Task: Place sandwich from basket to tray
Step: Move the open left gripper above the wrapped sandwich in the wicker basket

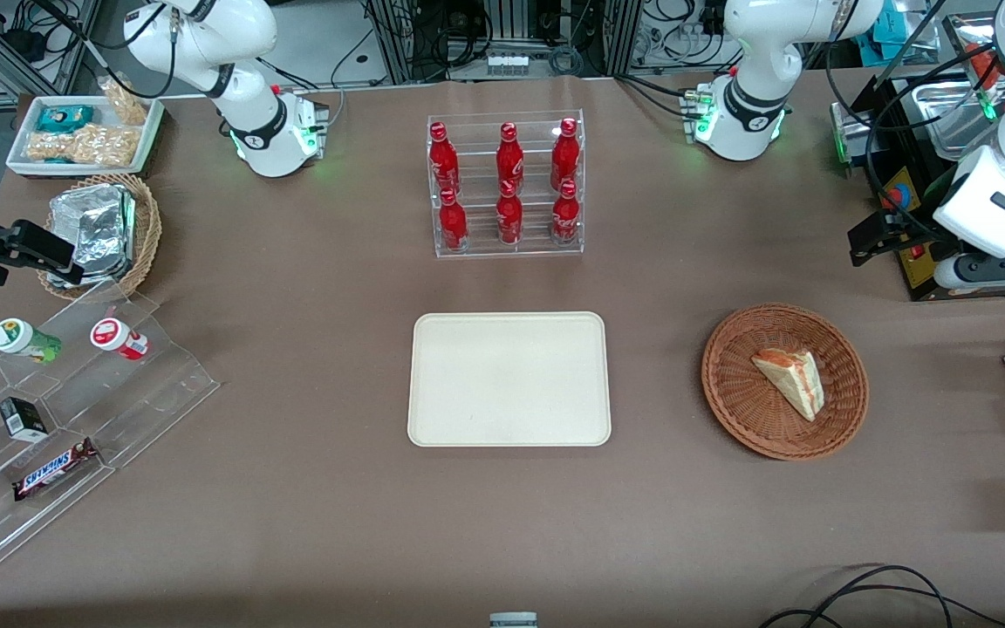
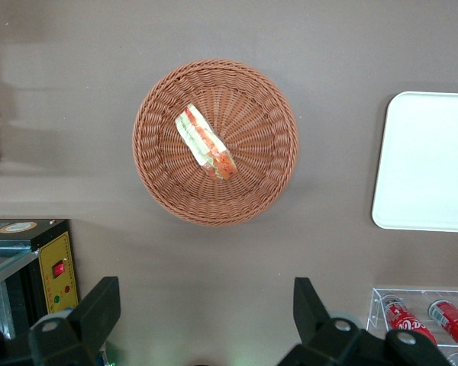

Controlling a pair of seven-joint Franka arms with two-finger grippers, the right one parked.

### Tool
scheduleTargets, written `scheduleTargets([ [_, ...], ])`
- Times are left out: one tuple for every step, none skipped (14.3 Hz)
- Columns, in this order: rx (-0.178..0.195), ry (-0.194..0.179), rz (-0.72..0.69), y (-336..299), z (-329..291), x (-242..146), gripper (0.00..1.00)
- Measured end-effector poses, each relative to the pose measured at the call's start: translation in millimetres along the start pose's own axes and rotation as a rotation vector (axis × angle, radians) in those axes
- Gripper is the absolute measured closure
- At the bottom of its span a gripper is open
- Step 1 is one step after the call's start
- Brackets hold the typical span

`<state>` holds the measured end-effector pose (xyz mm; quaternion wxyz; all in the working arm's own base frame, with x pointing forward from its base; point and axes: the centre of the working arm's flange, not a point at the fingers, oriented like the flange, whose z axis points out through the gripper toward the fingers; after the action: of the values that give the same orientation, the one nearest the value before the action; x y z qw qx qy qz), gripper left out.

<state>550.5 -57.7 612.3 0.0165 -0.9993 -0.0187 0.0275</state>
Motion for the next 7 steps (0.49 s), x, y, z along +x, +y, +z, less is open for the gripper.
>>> scheduleTargets([
  [0.000,0.000,0.000,0.0,0.1,0.0,0.00],
  [0.000,0.000,0.000,-0.1,0.1,0.1,0.00],
  [0.000,0.000,0.000,0.0,0.2,0.1,0.00],
  [0.000,-0.001,0.001,0.5,0.3,0.1,0.00],
  [0.000,-0.001,0.002,1.2,0.4,0.1,0.00],
  [0.000,-0.002,0.004,2.2,0.7,0.0,0.00],
  [0.000,-0.004,0.006,3.4,1.3,0.0,0.00],
])
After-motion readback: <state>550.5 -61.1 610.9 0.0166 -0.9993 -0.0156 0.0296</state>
